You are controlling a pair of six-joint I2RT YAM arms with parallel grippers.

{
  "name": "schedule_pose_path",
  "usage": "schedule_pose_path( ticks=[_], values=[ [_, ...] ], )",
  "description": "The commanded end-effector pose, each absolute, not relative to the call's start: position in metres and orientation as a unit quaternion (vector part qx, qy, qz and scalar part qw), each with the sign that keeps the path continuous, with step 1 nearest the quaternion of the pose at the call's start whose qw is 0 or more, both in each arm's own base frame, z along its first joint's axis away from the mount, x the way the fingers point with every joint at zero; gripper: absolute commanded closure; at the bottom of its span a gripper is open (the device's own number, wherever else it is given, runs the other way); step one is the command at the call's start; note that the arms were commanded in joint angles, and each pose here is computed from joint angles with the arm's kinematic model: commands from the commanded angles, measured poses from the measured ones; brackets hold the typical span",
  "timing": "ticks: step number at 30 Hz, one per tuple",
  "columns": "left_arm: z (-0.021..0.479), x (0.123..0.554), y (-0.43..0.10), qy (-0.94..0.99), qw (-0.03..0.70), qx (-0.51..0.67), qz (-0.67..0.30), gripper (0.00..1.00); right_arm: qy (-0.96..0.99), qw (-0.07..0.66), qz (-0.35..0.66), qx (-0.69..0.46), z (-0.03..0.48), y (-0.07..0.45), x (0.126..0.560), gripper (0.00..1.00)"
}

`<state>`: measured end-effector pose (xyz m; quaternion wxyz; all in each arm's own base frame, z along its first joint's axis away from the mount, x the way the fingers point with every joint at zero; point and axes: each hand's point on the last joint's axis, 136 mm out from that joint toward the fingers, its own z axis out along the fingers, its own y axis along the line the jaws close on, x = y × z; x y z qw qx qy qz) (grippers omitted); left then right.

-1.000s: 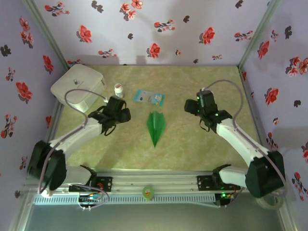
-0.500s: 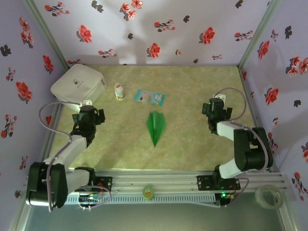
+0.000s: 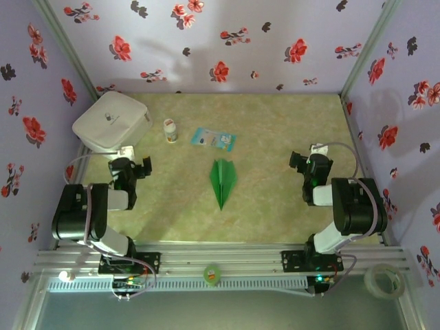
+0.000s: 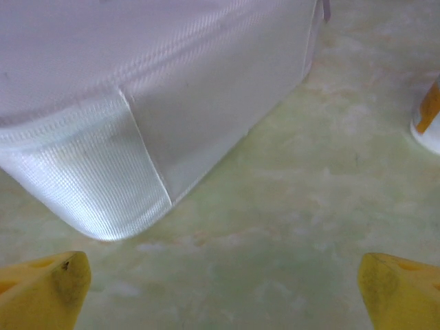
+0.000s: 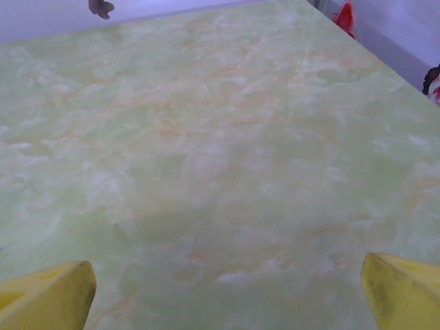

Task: Fold a paper plane with a square sheet of paper (pick it up from the middle)
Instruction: Reset both arms

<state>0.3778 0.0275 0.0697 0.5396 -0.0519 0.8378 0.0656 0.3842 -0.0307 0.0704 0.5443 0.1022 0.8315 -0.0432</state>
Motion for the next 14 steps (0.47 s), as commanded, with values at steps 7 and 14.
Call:
schedule_pose_path(
  ticks=[7,14],
  values=[
    [0.0967,0.3924,0.0352,0.808,0.582,-0.073,0.059,0.0,0.815,0.569,-0.047,0.105,0.0883,-0.0294,0.3923,0.01],
    [0.0979,0.393,0.0352,0.807,0.584,-0.073,0.059,0.0,0.816,0.567,-0.046,0.104,0.0879,-0.029,0.3923,0.01]
  ],
)
